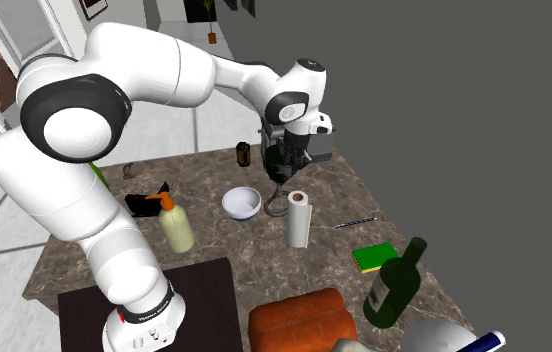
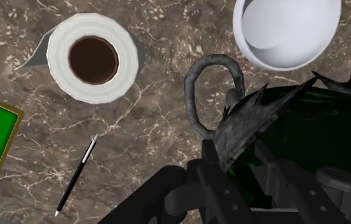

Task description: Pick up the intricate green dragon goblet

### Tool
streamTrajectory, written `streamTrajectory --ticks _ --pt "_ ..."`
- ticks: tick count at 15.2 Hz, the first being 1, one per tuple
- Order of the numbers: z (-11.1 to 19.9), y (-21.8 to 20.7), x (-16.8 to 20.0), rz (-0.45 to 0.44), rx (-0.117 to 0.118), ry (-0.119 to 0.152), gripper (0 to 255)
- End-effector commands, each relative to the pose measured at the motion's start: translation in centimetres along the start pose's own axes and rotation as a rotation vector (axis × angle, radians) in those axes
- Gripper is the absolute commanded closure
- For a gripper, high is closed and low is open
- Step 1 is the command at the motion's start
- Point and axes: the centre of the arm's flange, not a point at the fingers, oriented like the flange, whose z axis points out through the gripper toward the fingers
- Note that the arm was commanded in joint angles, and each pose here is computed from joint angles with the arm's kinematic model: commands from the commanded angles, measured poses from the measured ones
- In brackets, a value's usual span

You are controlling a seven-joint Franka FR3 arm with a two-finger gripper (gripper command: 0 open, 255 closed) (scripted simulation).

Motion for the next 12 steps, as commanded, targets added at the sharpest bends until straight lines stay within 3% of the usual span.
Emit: streamTrajectory --ticks 1,12 --pt "-1.1 -0.1 0.1 0.000 0.000 0.001 255" --pt "-5.8 -0.9 0.2 0.000 0.000 0.001 255"
